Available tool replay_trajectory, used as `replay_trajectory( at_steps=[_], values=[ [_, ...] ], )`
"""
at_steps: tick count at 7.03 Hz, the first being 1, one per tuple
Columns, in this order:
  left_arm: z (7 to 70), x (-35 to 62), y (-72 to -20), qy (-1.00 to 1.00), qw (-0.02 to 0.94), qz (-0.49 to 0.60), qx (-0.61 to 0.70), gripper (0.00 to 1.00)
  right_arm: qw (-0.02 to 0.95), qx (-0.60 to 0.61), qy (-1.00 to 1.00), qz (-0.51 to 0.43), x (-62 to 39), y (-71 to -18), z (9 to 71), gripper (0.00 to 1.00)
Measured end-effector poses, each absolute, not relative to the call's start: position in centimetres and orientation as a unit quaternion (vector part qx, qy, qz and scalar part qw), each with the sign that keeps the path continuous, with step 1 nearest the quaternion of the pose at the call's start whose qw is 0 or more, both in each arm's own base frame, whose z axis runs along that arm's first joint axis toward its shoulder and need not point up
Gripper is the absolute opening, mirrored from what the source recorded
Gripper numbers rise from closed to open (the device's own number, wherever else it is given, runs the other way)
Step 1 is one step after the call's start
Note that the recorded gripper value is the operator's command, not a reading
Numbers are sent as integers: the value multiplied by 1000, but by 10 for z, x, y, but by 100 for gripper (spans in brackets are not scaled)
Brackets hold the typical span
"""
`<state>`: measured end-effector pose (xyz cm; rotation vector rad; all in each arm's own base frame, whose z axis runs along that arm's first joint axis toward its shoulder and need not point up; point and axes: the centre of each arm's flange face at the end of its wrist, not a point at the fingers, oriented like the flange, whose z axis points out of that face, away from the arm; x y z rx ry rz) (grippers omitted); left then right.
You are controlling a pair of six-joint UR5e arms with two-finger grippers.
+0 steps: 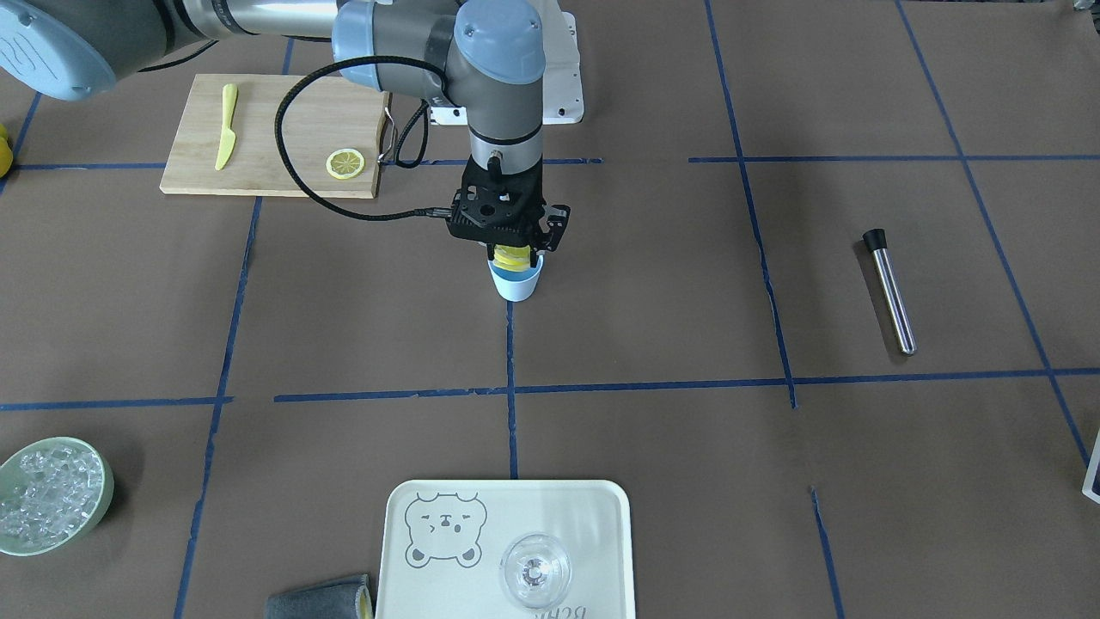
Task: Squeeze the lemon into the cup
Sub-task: 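Lower the lemon slice into the blue cup and open the right gripper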
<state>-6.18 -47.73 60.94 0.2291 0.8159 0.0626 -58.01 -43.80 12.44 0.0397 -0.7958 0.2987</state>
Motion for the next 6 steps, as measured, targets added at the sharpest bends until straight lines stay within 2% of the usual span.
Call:
replay_trajectory(
  at_steps=[4, 6],
  values=[
    [610, -62, -477, 396, 911, 30, 110, 100, 914, 10, -382, 138, -593, -424, 129, 60],
    [611, -62, -477, 396, 911, 30, 110, 100, 915, 9, -379, 138, -594, -424, 132, 79]
  ],
)
